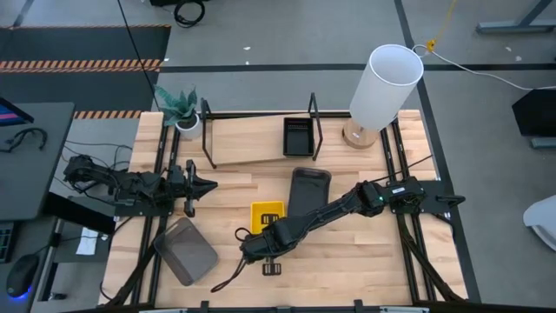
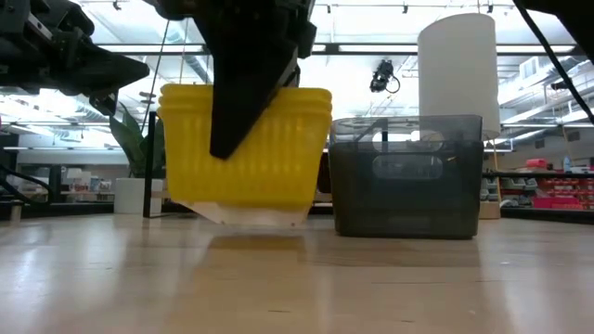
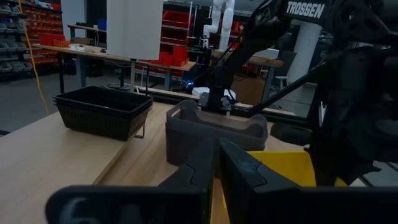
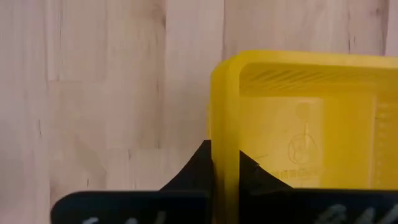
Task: Stack baskets on shelf by color
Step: Put the stacked yellow bins on the shelf
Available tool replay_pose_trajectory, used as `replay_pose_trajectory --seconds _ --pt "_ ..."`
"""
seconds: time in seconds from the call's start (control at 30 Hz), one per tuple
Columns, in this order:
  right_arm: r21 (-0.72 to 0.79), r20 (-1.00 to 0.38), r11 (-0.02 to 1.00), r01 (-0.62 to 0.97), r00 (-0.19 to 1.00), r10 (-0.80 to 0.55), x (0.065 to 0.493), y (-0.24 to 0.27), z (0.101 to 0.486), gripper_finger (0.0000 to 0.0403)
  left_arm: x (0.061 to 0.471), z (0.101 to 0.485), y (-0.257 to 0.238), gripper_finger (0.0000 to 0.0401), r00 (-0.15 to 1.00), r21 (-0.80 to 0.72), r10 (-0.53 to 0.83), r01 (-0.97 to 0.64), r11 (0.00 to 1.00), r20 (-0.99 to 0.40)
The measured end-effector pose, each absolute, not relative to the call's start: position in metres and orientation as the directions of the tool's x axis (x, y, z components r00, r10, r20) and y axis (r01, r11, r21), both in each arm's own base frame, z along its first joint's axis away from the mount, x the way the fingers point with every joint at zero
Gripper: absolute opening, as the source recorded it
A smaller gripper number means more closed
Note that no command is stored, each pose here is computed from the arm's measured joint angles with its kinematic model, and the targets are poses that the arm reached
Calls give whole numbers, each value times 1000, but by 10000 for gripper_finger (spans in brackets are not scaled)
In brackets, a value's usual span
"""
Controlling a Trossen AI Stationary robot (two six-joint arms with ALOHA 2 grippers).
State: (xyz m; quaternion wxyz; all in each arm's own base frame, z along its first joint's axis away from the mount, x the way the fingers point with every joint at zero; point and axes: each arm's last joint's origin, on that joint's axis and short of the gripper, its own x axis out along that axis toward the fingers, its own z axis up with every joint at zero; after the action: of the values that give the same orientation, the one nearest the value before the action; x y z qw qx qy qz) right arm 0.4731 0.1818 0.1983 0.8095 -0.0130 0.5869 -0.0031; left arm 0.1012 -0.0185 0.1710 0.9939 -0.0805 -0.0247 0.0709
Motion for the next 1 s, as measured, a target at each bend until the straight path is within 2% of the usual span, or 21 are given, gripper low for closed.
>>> replay_pose_trajectory --seconds 0.47,1.0 --pt "-43 -955 999 -33 296 -32 469 178 207 13 101 171 -18 30 989 -164 145 -137 977 38" --pt "-135 -917 991 -2 379 -124 458 141 268 13 101 171 -19 31 989 -164 145 -137 977 38"
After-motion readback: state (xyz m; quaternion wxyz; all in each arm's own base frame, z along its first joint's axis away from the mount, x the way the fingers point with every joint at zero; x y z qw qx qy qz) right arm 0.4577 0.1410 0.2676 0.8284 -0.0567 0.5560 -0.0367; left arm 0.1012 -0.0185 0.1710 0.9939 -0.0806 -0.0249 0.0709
